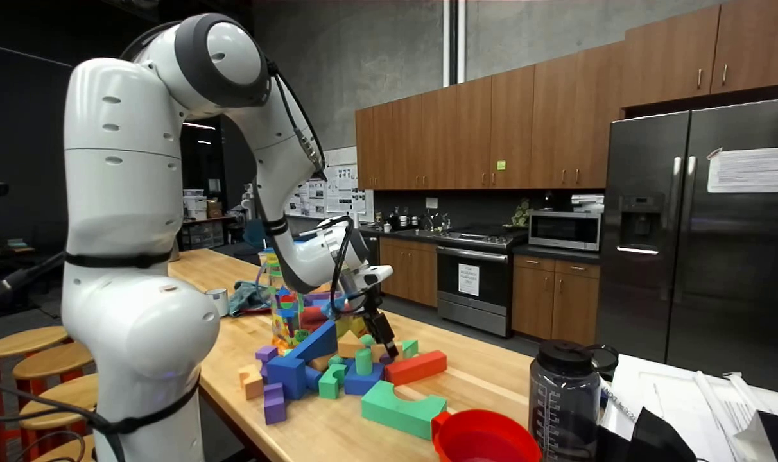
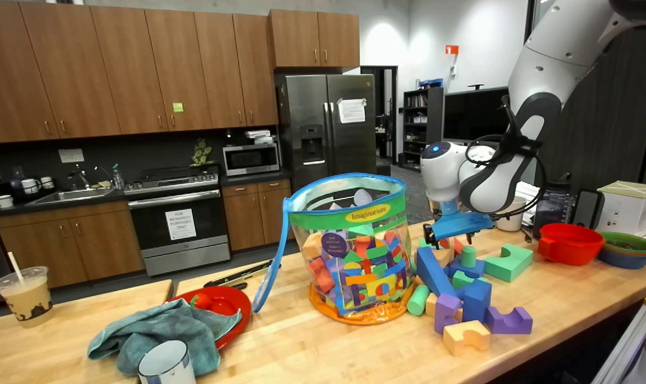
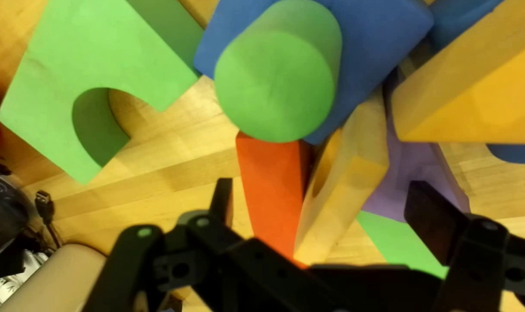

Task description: Pick the block with a circle in the middle and place it on the block with a stacking stand

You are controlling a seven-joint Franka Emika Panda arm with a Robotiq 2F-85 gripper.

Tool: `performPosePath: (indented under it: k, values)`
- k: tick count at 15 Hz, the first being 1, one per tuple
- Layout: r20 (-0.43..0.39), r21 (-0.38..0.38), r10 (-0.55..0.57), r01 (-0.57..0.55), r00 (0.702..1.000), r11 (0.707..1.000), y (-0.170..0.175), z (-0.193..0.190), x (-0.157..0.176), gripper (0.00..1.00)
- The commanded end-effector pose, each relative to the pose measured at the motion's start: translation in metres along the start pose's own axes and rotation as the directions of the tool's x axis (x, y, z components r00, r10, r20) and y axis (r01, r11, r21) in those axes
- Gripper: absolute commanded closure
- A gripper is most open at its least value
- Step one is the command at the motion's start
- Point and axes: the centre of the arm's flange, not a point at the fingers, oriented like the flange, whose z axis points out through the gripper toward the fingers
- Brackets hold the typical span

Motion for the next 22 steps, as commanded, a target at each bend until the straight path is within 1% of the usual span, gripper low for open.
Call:
performPosePath:
  k: [1, 5, 6, 7, 8, 15, 17, 19, 22]
  values:
    - [0.000, 0.000, -0.001, 0.001, 1.000, 1.000, -0.0003, 0.0003, 0.0002, 0.00]
    - [0.004, -0.006, -0.007, 0.007, 1.000, 1.000, -0.0002, 0.0018, -0.0016, 0.00]
    - [0.003, -0.006, -0.007, 0.007, 1.000, 1.000, -0.0007, 0.0023, -0.0019, 0.25]
    - [0.002, -0.007, -0.008, 0.008, 1.000, 1.000, -0.0007, 0.0031, -0.0025, 0.27]
    - [0.003, -0.009, -0.010, 0.010, 1.000, 1.000, -0.0004, 0.0040, -0.0030, 0.32]
    - [-0.004, -0.006, -0.017, 0.017, 1.000, 1.000, -0.0023, 0.0025, -0.0044, 0.88]
    - [-0.004, -0.009, -0.020, 0.020, 1.000, 1.000, -0.0018, 0.0019, -0.0044, 0.99]
    - [-0.005, -0.012, -0.022, 0.022, 1.000, 1.000, -0.0009, 0.0008, -0.0032, 0.95]
    - [-0.011, -0.013, -0.029, 0.029, 1.000, 0.999, -0.0005, -0.0030, -0.0005, 0.95]
